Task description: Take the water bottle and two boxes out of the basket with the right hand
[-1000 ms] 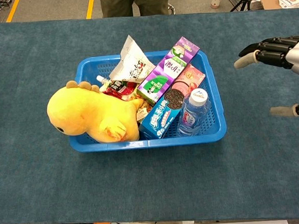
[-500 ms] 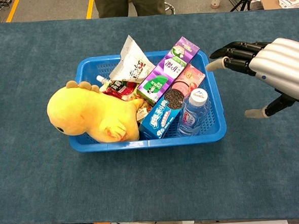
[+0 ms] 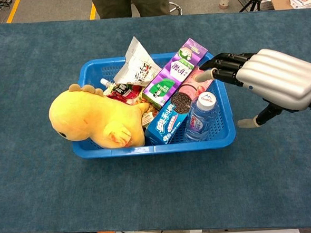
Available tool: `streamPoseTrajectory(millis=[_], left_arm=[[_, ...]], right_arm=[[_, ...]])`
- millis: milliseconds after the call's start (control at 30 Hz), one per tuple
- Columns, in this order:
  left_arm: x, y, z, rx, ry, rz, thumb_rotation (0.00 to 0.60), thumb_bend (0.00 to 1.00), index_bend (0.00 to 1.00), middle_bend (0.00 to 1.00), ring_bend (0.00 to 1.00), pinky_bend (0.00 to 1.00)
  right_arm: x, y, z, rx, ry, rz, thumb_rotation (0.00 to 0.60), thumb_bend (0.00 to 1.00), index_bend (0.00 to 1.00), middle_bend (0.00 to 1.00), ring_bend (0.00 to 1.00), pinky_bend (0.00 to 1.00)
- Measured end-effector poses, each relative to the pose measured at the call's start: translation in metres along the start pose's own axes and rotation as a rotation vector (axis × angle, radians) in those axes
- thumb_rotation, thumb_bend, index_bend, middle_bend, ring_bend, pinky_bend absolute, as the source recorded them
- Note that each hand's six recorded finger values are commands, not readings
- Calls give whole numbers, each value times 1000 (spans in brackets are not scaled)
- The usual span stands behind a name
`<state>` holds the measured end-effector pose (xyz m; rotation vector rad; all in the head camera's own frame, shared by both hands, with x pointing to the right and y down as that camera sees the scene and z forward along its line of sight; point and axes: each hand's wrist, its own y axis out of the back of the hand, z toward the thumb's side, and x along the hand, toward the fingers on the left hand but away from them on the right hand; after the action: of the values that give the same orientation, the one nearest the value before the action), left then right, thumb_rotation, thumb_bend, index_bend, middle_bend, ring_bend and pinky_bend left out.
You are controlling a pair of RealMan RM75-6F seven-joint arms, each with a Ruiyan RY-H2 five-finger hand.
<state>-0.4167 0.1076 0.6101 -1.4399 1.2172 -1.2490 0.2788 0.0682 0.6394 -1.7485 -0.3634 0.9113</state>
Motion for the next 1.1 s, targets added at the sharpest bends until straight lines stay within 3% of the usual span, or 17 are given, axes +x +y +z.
streamPoseTrajectory(millis=[733,933,1100], left_arm=[[-2,3,-1,0,3,4,600,202,271,98,44,202],[-3,3,0,2,1,0,600,203,272,98,44,202],[-3,4,-1,1,1,1,600,203,272,98,43,202]], right_arm=[[-27,-13,20,-48,87,18,600,14,170,132,88,262],[-32,-7,21,-59,99,17,600,14,174,169,98,306],[-38,-8,22,-67,101,14,600,14,233,220,147,362]])
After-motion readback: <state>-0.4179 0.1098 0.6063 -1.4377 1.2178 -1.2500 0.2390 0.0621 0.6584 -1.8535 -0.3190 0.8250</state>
